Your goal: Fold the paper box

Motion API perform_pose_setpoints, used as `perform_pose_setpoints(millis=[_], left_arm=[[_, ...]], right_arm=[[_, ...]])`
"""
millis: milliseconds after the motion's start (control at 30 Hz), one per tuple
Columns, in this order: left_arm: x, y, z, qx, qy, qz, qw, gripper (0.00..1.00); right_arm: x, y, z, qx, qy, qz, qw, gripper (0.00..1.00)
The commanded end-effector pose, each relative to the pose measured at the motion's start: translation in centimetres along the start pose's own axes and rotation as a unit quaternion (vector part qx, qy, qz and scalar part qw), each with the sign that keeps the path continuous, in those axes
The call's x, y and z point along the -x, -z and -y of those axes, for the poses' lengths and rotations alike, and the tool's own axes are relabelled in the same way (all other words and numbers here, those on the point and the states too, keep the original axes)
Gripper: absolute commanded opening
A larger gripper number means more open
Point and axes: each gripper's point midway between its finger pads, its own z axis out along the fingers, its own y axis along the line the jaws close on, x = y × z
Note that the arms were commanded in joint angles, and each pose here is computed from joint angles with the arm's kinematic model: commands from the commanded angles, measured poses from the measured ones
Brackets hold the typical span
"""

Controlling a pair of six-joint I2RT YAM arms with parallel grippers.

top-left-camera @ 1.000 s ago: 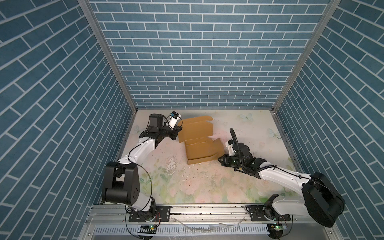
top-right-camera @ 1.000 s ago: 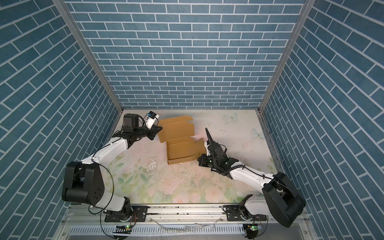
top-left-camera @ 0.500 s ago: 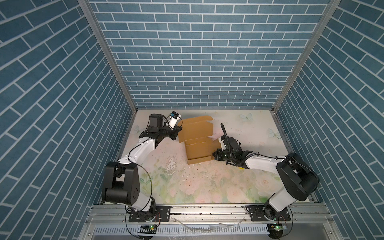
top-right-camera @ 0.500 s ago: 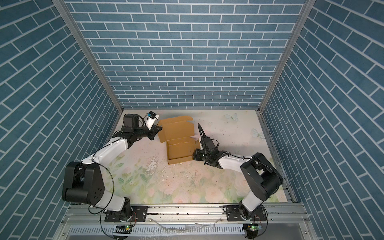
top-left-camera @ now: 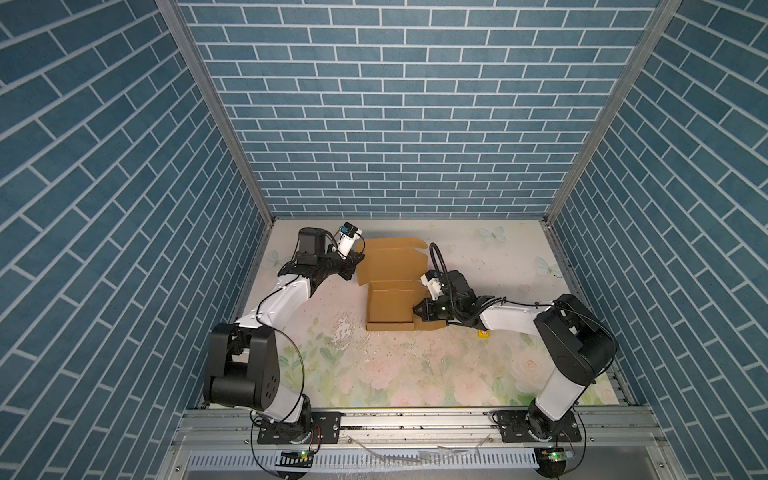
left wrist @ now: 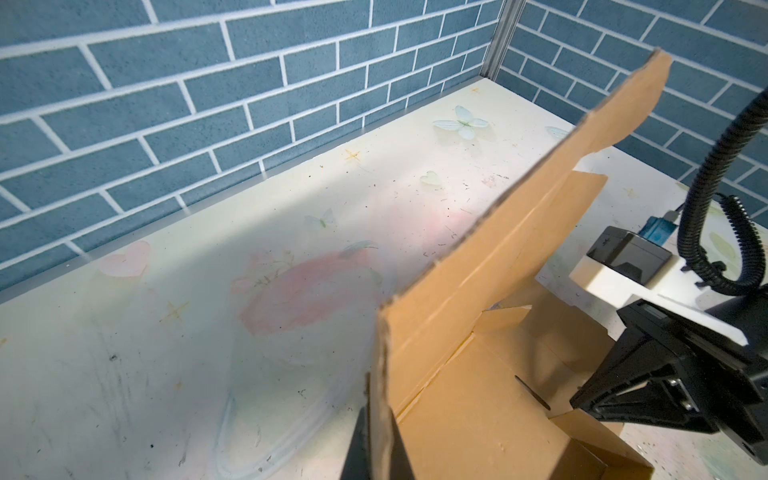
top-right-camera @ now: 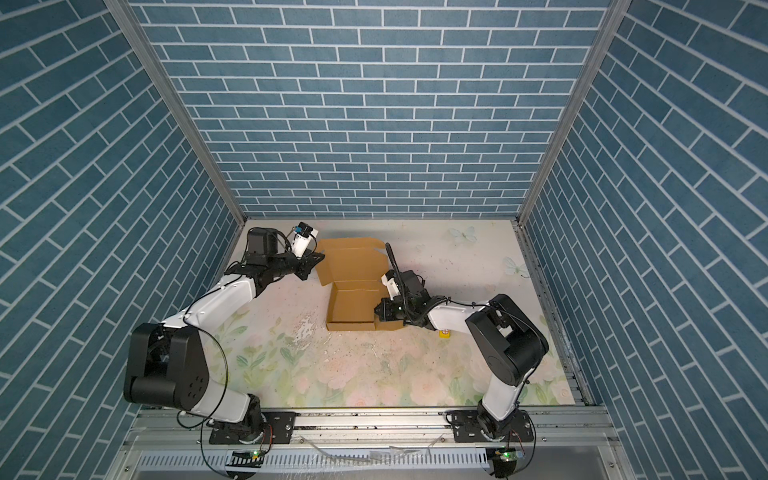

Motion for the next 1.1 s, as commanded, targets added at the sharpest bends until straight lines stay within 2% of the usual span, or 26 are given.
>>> perform_pose_setpoints(millis=[0,133,267,367,533,667,833,1067], left_arm=[[-1.2,-0.4,0.0,-0.005,0.014,-0.02,1.0,0.04],[-1.6,-0.4,0.0,-0.004,0.011,-0.023,1.0,0.04],[-1.3,-0.3,0.0,-0.003,0.01,-0.021,1.0,0.04],[-1.7,-0.4,0.0,-0.003,0.01,-0.023,1.0,0.04],[-1.2,-0.3,0.1,-0.005,0.013,-0.018,1.0,0.04],[-1.5,-0.3,0.1,-0.004,0.013,-0.02,1.0,0.04],[-1.3,-0.4,0.1,-0.005,0.013,-0.017,1.0,0.04],[-1.0,-0.3,0.4,-0.009,0.013,-0.013,1.0,0.04]], right_arm=[[0.0,0.4,-1.8,0.027,0.037,-0.008,0.999,0.0],[-0.1,-0.5,-1.9,0.023,0.034,-0.018,0.999,0.0],[0.6,-1.1,-2.6,0.029,0.034,0.004,0.999,0.0],[0.3,-1.9,-2.5,0.027,0.03,-0.011,0.999,0.0],[-0.3,-1.3,-2.2,0.018,0.042,-0.01,0.999,0.0],[-0.5,-0.3,-1.4,-0.016,0.05,-0.015,0.999,0.0],[1.1,2.7,0.5,-0.077,0.048,0.054,0.994,0.0],[3.6,6.1,5.0,-0.154,-0.003,0.129,0.98,0.01]])
